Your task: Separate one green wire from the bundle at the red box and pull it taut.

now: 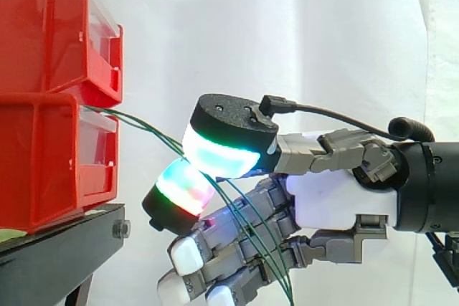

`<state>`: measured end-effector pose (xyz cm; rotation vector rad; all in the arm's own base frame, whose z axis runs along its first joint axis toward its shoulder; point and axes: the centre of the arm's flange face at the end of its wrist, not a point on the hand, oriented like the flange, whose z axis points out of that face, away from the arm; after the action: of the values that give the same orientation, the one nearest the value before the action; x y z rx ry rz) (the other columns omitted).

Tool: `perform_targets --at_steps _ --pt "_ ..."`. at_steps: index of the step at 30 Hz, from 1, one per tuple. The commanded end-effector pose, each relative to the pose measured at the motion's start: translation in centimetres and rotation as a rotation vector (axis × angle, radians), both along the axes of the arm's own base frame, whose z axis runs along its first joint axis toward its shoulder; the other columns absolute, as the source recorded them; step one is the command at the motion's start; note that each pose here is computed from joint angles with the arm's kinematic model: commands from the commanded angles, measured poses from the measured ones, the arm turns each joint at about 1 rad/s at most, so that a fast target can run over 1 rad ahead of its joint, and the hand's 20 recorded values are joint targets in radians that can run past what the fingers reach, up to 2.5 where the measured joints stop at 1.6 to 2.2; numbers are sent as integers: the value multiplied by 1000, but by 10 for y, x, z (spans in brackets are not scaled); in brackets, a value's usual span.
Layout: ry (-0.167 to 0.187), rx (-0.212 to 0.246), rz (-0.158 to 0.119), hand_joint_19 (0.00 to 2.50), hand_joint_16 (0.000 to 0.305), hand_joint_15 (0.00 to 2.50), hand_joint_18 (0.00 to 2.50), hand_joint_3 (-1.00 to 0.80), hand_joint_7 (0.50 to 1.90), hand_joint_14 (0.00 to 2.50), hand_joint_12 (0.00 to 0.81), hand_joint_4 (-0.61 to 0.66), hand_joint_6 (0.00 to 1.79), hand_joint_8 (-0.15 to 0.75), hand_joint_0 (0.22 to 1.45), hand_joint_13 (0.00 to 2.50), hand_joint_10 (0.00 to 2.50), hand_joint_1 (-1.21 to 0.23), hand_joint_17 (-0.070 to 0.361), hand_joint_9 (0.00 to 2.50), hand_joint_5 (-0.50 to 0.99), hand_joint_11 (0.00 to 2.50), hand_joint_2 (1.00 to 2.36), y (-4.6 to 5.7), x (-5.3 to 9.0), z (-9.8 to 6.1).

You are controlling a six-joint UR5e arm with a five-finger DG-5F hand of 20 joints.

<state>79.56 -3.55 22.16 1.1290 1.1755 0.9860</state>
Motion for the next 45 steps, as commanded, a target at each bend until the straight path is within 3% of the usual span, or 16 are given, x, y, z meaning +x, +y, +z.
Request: perform_targets --at_steps 1,6,9,11,16,20,26,35,41,45 --pt "-1 4 -3 366 56 272 847 -329 1165 9 344 105 858 324 664 831 16 -709 126 835 -228 559 1016 0 0 0" --pt "-5 27 -9 409 56 277 844 -329 1147 10 345 165 807 329 623 846 16 -617 126 889 -212 515 1016 -1 0 0" --pt "-9 71 -12 418 56 290 844 -309 1216 10 345 169 747 333 616 855 14 -564 127 913 -187 518 1018 1 0 -1" --pt "-11 76 -12 418 57 286 845 -268 1247 10 349 164 743 336 611 855 14 -552 127 913 -187 526 1021 2 0 0" --pt "7 88 -9 393 57 286 851 -206 1180 10 351 192 799 335 627 855 15 -679 128 882 -214 578 1024 3 -2 -2" --pt "16 104 -10 358 57 288 857 -320 1106 10 347 188 813 333 670 864 16 -781 128 880 -220 602 1017 3 -3 -3" --pt "24 104 -9 349 55 292 865 -500 1125 11 342 207 859 328 716 881 17 -851 124 908 -219 660 1000 4 -4 -4" --pt "19 105 -7 382 54 302 883 -500 1161 11 344 207 853 337 614 903 18 -766 122 975 -194 659 1000 5 -3 -3" --pt "19 105 -7 392 54 307 884 -500 1165 12 345 202 834 340 606 908 19 -674 121 992 -180 652 1000 5 -3 -3" --pt "24 104 -7 392 54 306 885 -484 1209 11 346 172 838 335 633 906 18 -690 121 964 -185 651 1001 5 -4 -4"
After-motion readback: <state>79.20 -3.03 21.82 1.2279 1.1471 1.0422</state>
